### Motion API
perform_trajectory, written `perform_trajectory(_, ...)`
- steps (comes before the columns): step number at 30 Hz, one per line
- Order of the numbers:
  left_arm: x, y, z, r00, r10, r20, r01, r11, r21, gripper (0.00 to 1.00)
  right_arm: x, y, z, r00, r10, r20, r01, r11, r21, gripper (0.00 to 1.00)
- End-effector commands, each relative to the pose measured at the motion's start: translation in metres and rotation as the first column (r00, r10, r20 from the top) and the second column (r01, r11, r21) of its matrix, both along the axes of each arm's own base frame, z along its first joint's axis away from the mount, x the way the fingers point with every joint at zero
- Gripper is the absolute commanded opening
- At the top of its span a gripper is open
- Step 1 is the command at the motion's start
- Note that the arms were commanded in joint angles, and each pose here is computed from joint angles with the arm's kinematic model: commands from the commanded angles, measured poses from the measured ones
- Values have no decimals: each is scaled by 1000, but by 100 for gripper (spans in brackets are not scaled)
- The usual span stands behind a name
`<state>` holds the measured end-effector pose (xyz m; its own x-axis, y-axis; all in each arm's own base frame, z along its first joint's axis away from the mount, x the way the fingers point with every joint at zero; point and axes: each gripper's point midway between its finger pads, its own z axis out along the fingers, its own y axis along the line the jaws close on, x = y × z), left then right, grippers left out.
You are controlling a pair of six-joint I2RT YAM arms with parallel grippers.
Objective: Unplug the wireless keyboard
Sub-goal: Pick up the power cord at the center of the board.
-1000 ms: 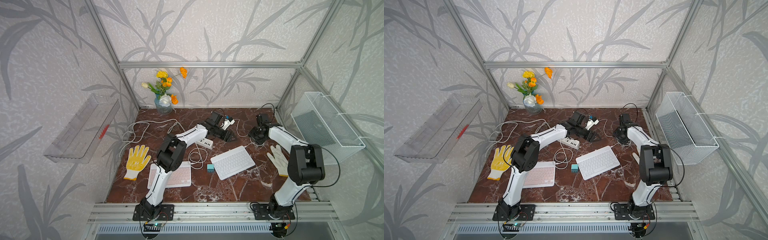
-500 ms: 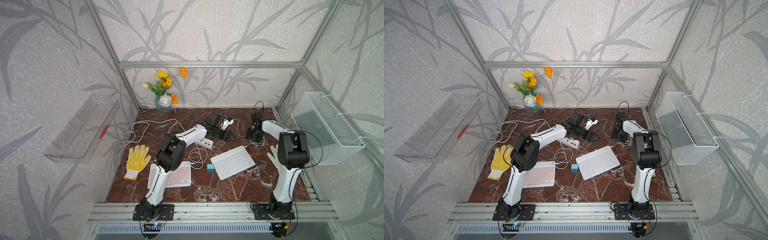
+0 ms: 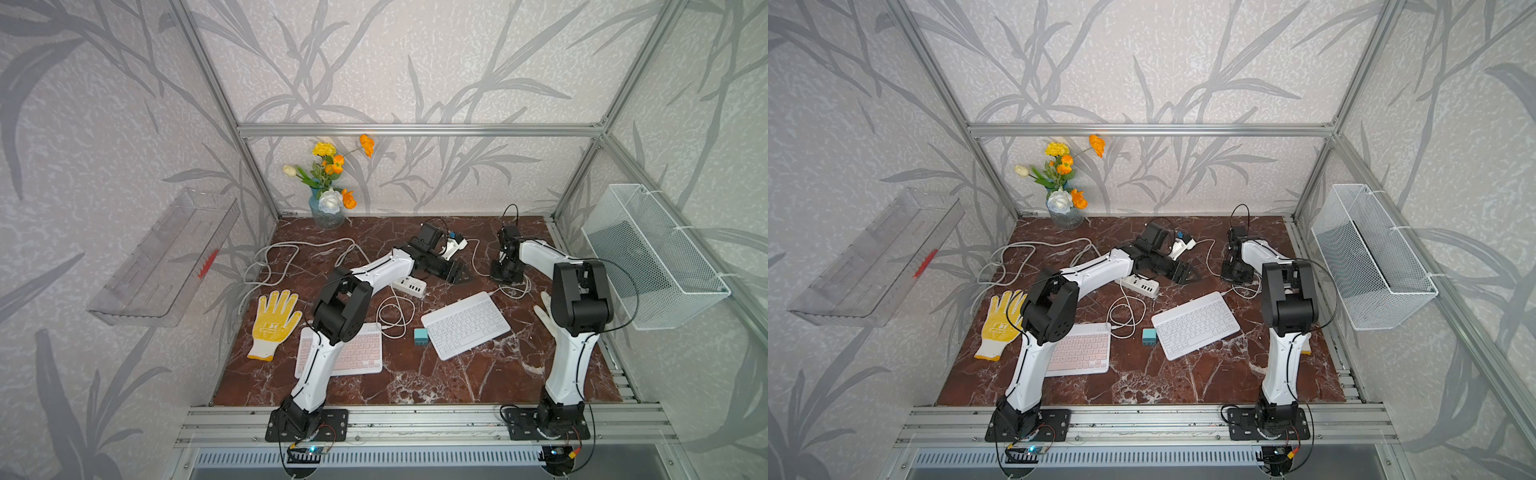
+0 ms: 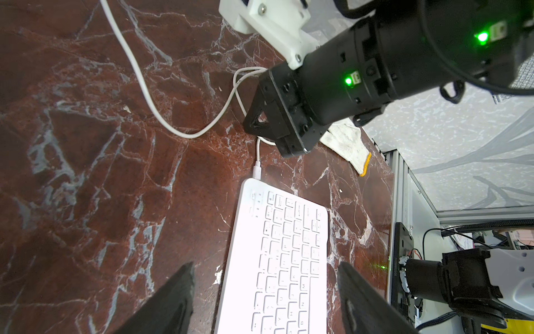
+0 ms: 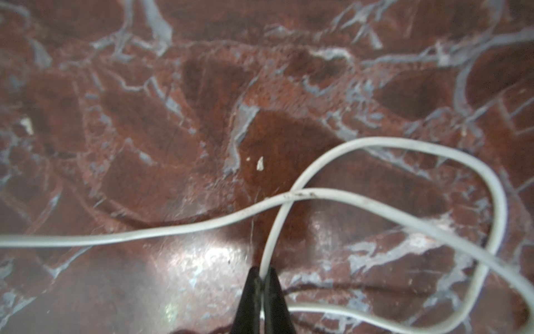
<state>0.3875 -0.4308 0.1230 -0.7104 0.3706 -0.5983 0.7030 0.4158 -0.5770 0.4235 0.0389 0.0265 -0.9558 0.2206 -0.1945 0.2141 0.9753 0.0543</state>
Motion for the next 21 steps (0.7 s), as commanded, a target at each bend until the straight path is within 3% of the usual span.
perform_trajectory(1,-2,1,18,1000,-20,22,21,1000,-12,77,11,10,71,982,41,182,-47,999,27,0)
perform_trajectory(7,-3,1,14,999,-30,15,31,1000,-4,77,15,16,156,935,17,353,-62,991,115,0)
perform_trajectory(15,-1,-5,19,998,-45,49,47,998,-32,78,-1,29,254,830,-48,555,-106,964,243,0)
perform_trajectory(21,6,-34,23,976,-60,207,68,997,-28,80,-19,45,289,806,-64,588,-172,926,336,0)
